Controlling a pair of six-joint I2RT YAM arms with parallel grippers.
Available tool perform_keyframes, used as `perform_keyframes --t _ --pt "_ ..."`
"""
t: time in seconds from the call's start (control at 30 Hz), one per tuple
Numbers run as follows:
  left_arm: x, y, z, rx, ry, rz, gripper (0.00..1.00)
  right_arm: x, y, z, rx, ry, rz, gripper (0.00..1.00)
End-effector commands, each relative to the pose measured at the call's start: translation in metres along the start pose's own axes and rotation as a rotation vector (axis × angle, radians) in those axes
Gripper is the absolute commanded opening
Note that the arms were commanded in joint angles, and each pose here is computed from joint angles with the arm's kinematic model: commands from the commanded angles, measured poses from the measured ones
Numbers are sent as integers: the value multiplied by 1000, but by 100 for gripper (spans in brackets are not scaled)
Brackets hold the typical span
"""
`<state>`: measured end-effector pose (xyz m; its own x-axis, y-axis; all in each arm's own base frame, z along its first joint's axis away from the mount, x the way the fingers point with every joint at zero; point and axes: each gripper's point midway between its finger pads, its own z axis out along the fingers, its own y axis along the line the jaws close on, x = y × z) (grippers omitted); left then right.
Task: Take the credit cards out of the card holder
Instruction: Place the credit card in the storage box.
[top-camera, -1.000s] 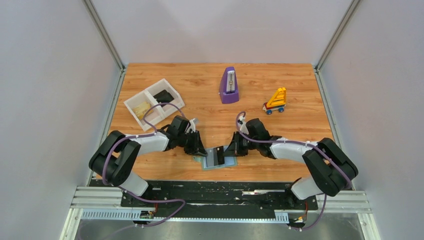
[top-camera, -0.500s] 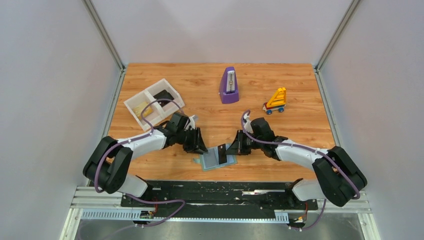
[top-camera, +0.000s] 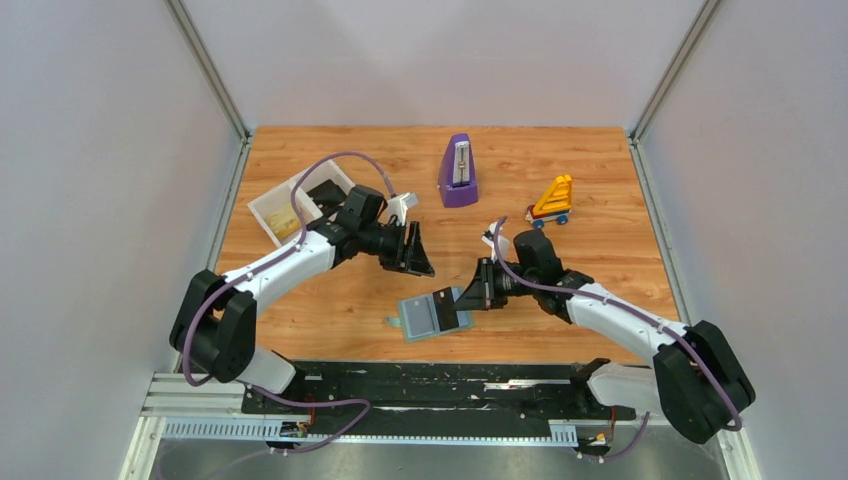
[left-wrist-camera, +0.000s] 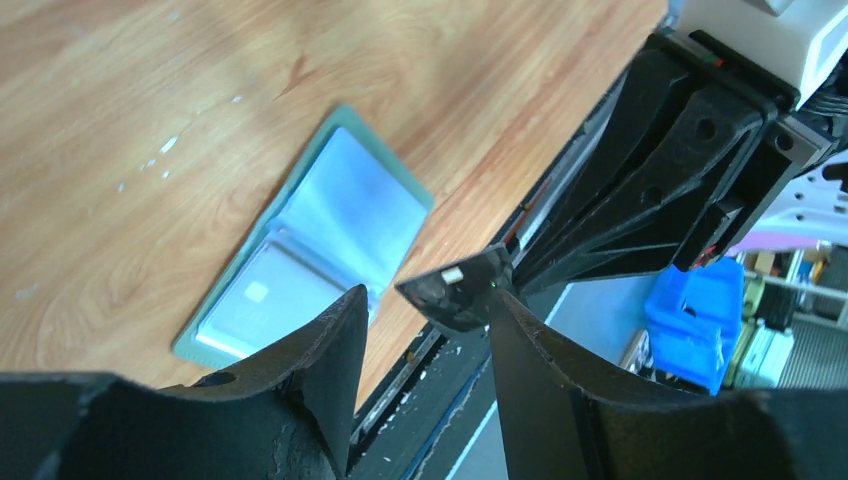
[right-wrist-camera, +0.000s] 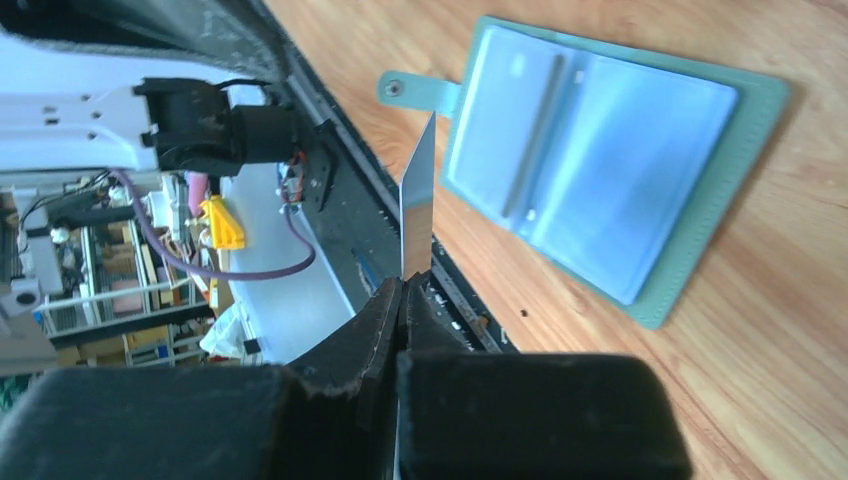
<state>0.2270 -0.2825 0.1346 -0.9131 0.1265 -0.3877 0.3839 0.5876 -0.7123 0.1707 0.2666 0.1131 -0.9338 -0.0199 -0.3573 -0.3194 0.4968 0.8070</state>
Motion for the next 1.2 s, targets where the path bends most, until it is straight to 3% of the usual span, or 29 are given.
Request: perform_keyframes --t 0.0,0.4,0.8,0.93,1.0,1.07,1.17 --pt "-2 -23 -4 120 67 154 57 -8 39 -15 -129 5 -113 0" --pt "13 -77 -24 437 116 250 57 0 75 -39 -246 15 -179 0" --pt "42 -75 -16 451 213 241 57 -5 81 -39 -258 12 -194 0" --pt "46 -76 -15 454 238 246 47 -7 79 -36 -258 18 -188 0" --pt "46 -77 -17 452 240 249 31 -8 79 -35 -256 18 -190 0" --pt "45 -78 -18 445 242 253 9 -10 79 -35 -252 10 -193 0" --pt "44 -73 -18 401 244 247 0 -16 76 -37 -221 -21 -193 3"
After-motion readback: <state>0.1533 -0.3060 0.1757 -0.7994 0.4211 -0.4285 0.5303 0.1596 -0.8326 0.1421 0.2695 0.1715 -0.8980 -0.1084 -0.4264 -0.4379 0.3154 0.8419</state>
